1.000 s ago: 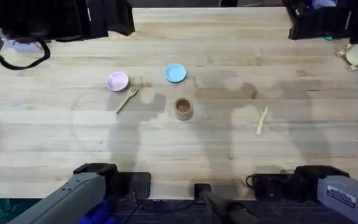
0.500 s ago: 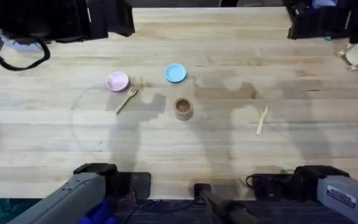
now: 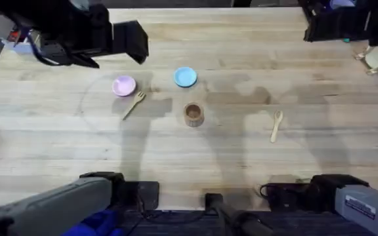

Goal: Pick up a utensil and set it on the pink plate, then put the other utensil in the container.

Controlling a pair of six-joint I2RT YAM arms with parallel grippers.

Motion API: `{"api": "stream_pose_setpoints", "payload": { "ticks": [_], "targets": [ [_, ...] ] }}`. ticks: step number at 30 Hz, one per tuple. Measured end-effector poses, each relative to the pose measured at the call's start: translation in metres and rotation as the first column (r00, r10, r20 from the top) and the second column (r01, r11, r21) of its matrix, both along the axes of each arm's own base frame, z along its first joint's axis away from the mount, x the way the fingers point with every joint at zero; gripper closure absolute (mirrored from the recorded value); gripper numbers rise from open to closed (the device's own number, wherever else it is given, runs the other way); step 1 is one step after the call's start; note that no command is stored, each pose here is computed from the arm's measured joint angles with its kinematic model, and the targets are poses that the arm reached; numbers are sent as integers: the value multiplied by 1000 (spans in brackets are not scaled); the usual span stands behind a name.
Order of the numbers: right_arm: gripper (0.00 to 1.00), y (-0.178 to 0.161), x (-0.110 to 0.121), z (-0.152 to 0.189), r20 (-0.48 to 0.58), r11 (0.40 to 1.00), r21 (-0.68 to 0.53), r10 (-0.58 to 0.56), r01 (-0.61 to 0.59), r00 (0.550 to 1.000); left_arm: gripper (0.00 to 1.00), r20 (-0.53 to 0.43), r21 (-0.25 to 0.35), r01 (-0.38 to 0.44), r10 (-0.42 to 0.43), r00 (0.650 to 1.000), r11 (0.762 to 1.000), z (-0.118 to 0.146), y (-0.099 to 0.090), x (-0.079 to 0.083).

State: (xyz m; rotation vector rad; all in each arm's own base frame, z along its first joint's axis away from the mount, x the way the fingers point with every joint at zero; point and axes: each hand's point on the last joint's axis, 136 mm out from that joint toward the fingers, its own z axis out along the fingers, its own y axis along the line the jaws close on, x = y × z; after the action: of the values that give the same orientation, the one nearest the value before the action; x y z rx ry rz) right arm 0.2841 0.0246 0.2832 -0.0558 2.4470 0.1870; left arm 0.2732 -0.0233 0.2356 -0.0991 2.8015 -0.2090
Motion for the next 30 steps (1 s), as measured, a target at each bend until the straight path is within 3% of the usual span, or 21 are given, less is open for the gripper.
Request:
{"api": "stream_pose_setpoints", "payload": {
  "ticks": [5, 11, 20, 30],
  "targets": [
    [5, 0, 0, 0, 1, 1000, -2, 3, -3, 1000, 7, -84, 6, 12, -12, 996, 1000, -16, 0, -2],
    [5, 0, 0, 0, 1, 1000, -2, 3, -3, 1000, 8, -94, 17, 12, -10, 996, 1000, -25, 2, 1],
    [5, 0, 0, 0, 1, 1000, -2, 3, -3, 1000, 8, -218, 51, 16, -5, 976, 999, -91, 8, -18],
    [5, 0, 0, 0, 0, 1000, -2, 3, -3, 1000, 8, -184, 67, 37, -24, 983, 997, -148, 10, -13]
  ]
}}
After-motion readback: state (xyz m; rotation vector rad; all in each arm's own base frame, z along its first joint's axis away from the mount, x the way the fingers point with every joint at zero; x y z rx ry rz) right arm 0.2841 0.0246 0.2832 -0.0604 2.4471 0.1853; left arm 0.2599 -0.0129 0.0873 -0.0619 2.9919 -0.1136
